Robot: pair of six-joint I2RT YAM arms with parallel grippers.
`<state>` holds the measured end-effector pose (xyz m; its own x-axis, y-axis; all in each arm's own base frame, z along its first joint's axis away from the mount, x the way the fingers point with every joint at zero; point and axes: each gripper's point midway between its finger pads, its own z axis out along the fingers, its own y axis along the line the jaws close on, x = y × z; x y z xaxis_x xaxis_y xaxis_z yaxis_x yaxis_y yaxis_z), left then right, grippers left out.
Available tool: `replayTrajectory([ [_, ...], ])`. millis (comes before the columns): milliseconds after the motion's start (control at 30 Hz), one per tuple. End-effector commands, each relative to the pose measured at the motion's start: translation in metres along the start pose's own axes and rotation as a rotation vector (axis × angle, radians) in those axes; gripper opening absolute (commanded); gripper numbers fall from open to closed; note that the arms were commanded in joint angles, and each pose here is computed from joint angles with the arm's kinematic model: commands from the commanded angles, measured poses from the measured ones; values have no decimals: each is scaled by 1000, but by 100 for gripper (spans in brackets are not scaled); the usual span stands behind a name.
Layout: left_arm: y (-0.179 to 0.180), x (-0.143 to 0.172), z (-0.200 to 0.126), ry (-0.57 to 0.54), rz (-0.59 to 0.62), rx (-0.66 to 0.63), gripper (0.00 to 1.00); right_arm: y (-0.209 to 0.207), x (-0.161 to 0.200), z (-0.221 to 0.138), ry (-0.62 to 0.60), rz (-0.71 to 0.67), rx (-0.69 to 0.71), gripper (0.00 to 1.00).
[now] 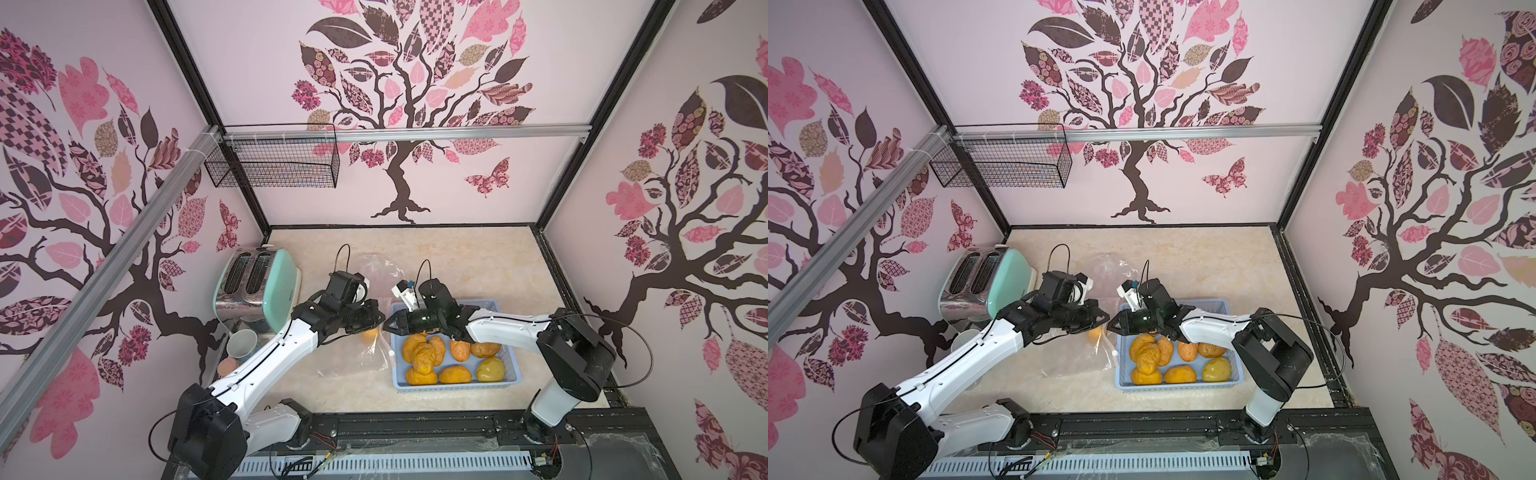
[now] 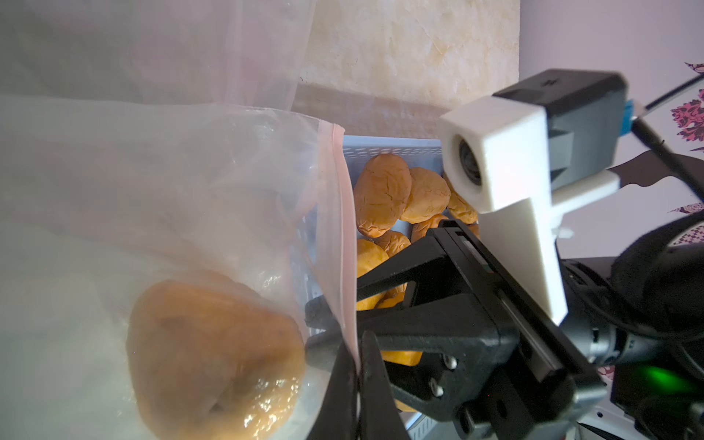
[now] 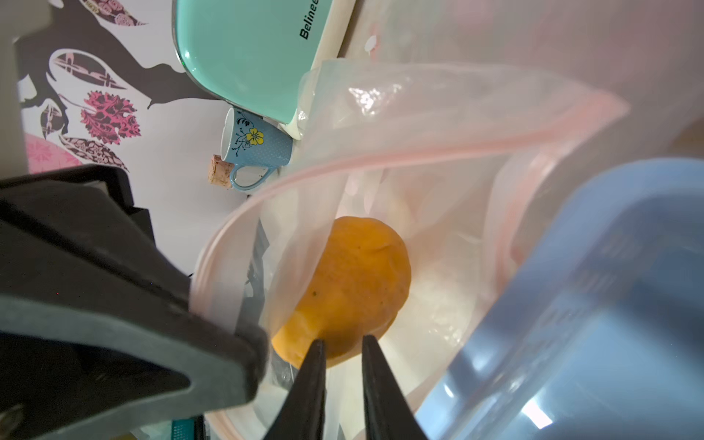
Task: Put the potatoes into a zipper bag and zip it
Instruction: Place the potato into the zipper food storage bag.
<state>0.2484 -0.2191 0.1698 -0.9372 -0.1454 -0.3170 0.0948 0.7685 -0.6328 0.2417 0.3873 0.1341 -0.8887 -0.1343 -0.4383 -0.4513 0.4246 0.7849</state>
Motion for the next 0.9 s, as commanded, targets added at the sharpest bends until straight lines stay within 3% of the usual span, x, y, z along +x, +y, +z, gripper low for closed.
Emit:
replayTrajectory([
  [0,-24,-11,-24,-50,80,52,0,22,-8,-8,-7,-115,-30,24],
  [133,-24,-10,-43,-79,126,26,0,34,-12,-27,-54,-188,-15,28],
  [400,-21,-5,-66,-115,188,-6,0,43,-15,-65,-139,-238,70,56],
  [667,-24,-4,-62,-112,177,27,0,23,-5,-57,-109,-166,112,58],
  [867,-23,-3,-56,-103,173,32,0,25,4,-41,-52,-120,23,62],
])
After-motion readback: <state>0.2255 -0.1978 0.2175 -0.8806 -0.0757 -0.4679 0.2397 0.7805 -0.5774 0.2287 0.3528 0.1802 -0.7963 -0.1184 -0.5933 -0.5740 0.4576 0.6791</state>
